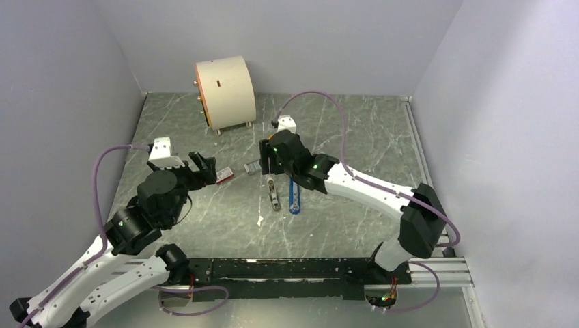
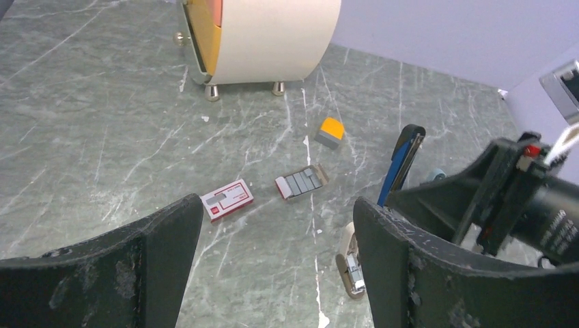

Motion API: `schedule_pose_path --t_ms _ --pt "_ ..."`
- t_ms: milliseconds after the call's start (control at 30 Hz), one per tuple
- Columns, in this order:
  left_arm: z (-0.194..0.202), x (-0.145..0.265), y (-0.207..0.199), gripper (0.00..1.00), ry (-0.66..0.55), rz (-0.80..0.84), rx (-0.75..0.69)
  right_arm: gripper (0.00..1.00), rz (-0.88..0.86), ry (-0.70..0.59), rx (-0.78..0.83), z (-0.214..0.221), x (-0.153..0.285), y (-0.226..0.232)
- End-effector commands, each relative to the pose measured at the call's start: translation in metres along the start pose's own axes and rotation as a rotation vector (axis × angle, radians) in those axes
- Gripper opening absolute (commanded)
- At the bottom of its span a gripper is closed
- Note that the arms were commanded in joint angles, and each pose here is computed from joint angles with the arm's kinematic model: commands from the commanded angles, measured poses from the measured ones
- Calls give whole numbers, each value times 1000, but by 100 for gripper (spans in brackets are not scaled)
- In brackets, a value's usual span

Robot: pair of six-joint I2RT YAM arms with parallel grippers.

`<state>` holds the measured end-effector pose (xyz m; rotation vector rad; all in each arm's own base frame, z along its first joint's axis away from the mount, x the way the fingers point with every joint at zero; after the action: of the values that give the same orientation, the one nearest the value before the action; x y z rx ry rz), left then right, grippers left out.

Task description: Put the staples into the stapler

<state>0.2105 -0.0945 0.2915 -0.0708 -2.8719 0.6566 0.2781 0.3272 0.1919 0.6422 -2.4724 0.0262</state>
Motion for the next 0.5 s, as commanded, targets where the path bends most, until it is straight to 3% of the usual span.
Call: schedule_pose_path --t_ms 0,233,467 --pt "-6 1 -7 86 -22 44 24 67 -26 -19 39 -20 -17 0" --pt "2 -4 -6 85 5 16 20 69 18 -14 54 -33 -57 0" --pt "1 -5 2 85 0 -43 4 45 8 54 128 -18 -105 10"
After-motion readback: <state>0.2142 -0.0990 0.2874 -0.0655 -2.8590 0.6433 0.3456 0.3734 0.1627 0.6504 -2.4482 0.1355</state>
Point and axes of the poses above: each gripper's point midway between its finger pads, its own x axis back along the fingers, its own y axis along the line the jaws close on, z = x × y, the point moved 2 cm from there along x, back along the fingers, and after that the axes turned 7 degrees about x, right-handed, at the moved point
